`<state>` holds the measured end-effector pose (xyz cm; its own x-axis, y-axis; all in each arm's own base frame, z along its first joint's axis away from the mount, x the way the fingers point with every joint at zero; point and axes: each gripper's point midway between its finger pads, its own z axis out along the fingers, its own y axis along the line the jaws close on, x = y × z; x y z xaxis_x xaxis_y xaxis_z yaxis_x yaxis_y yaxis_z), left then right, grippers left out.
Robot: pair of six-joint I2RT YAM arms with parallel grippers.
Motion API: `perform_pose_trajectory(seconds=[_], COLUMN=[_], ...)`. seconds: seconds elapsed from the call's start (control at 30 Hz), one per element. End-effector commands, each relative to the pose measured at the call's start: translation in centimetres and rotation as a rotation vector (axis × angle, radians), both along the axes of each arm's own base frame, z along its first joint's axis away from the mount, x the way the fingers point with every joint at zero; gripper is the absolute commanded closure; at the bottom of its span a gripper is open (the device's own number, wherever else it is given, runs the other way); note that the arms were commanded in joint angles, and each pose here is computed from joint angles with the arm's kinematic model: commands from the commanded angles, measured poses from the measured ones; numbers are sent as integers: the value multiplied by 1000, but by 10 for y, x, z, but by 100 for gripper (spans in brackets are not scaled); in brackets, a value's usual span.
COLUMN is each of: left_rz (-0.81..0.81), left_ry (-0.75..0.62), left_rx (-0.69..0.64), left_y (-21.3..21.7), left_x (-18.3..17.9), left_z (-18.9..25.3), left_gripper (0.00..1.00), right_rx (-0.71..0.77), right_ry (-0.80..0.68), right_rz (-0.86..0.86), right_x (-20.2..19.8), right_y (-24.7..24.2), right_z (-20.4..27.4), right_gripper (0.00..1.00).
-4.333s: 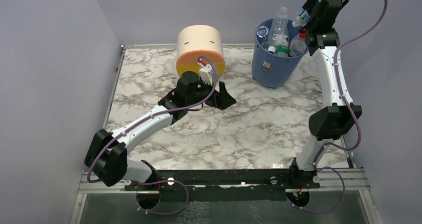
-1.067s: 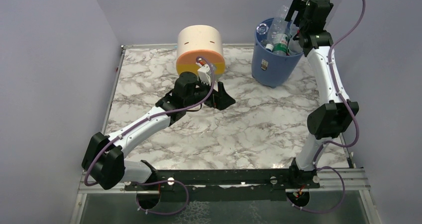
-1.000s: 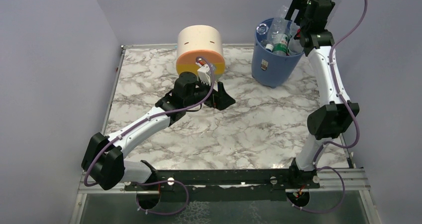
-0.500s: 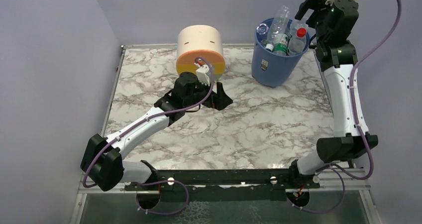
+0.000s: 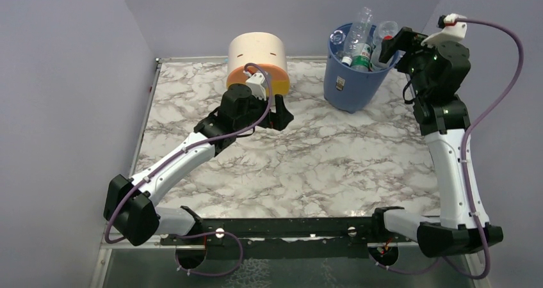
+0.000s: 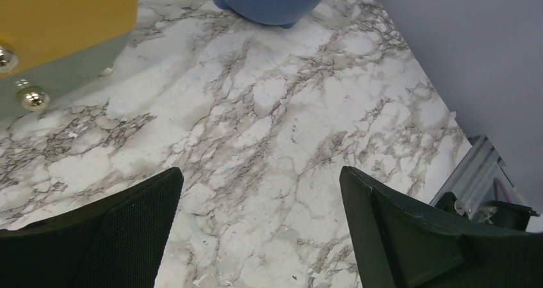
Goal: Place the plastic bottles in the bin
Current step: Place the plastic bottle in the trash bin, then reset both arms
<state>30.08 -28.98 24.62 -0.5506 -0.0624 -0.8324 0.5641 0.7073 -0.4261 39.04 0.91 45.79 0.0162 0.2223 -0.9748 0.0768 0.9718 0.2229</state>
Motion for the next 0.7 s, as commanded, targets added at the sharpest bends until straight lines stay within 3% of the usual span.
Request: perform_pose_trajectory(seconds=[0.0, 0.37, 0.67], left_rz=[77, 225, 471], left_ry=[-92, -318, -338], left_rx=[10, 32, 127], left_y=[16, 53, 132], left_x=[13, 25, 62], left_z=[31, 69, 17], left_gripper=[1, 1, 1], right_rx=[42, 100, 137], right_ry=[-18, 87, 241], right_rz=[51, 133, 230], right_x=[-24, -58, -49], right_y=[8, 23, 44], right_z=[-10, -80, -203], right_gripper=[0, 0, 0])
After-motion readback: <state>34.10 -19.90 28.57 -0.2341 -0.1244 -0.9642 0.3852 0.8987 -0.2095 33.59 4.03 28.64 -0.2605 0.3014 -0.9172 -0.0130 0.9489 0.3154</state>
